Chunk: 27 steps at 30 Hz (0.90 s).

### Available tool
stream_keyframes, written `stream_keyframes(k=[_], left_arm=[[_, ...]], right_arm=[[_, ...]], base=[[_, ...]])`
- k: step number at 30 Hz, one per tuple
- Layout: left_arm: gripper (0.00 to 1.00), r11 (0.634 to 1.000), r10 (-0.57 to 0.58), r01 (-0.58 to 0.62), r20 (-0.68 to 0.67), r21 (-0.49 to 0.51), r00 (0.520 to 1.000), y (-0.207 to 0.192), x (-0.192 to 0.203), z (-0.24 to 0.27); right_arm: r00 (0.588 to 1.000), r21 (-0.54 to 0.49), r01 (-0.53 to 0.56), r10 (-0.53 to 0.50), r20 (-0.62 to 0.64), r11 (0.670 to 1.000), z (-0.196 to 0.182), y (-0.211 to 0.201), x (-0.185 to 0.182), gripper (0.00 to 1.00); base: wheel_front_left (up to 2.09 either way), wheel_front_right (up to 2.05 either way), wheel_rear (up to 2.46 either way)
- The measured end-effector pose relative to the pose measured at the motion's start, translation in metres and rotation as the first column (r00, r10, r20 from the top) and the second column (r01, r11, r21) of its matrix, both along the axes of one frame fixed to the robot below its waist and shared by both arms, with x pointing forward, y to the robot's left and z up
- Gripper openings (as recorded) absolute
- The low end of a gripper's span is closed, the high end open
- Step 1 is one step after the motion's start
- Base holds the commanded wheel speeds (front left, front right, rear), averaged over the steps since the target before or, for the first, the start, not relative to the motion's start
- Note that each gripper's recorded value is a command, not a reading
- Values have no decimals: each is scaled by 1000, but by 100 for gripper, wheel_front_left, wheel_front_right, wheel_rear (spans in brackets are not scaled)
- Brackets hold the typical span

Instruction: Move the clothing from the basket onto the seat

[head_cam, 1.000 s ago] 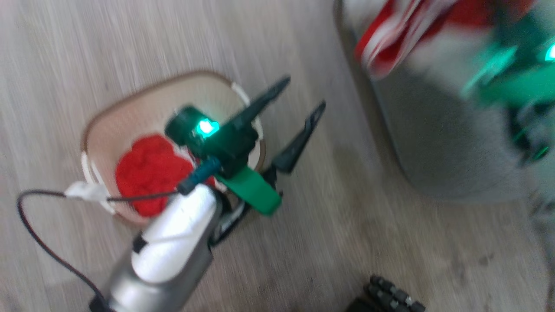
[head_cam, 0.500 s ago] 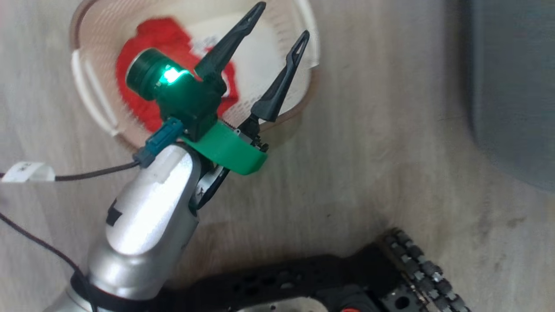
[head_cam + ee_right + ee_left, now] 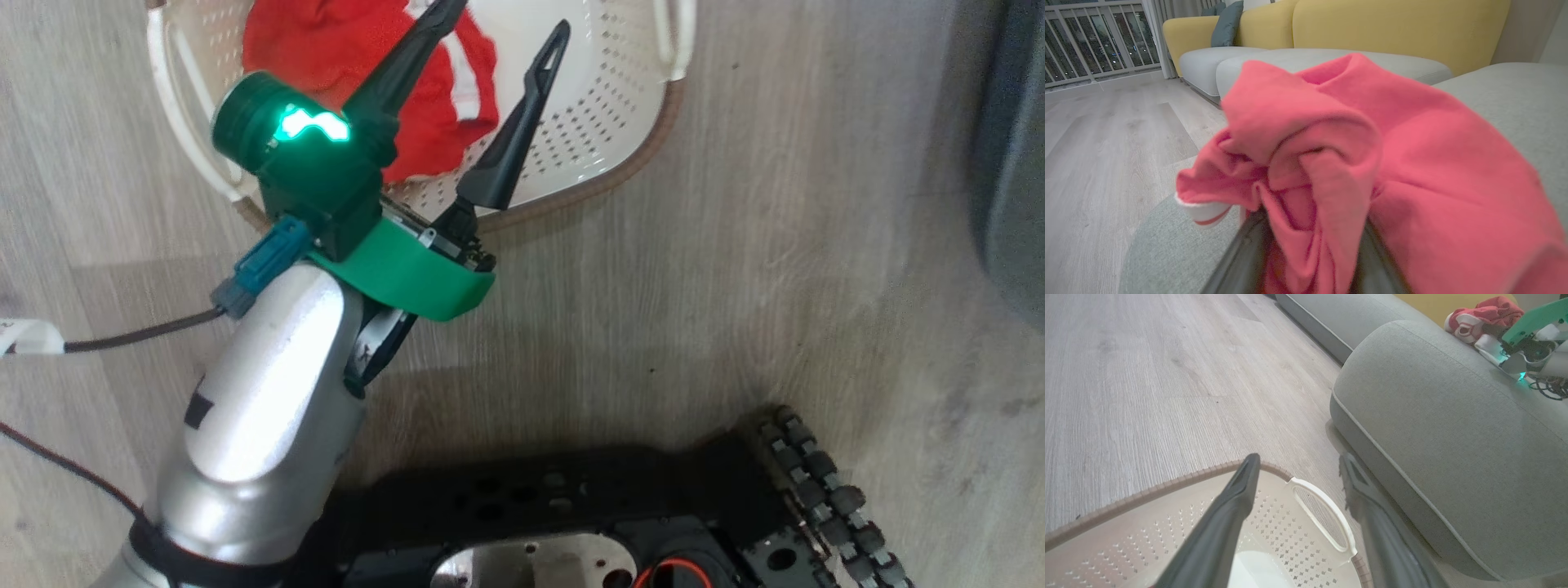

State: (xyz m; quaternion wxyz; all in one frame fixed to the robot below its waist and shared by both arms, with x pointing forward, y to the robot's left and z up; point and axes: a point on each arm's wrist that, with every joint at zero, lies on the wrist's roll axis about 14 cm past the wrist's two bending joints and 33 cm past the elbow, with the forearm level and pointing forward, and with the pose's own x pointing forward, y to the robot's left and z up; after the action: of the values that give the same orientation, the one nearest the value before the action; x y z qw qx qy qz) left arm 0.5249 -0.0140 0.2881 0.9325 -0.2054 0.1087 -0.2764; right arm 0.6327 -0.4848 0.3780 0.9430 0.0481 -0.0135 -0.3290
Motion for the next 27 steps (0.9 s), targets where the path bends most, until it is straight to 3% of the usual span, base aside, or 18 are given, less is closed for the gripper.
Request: stream_keyframes(k=[7,12,21,27], left_arm=[[100,1000,-14,15,64,-9,998,-7,2,40],[100,999,26,-25,53,-28,998,-1,-7,70],[100,980,190,-191,24,47,981,59,-39,107],[100,936,331,-336,65,102,941,114,-59,134]], right_arm=[[994,-71,-44,37,-101,996,24,0,-34,100],[990,-140,-129,119,-82,982,67,21,-55,100],[952,-124,-305,307,-3,944,101,113,-118,100],[879,-72,-471,475,43,879,107,206,-151,100]], base=[[0,0,0],[0,0,0],[0,0,0],[0,0,0]])
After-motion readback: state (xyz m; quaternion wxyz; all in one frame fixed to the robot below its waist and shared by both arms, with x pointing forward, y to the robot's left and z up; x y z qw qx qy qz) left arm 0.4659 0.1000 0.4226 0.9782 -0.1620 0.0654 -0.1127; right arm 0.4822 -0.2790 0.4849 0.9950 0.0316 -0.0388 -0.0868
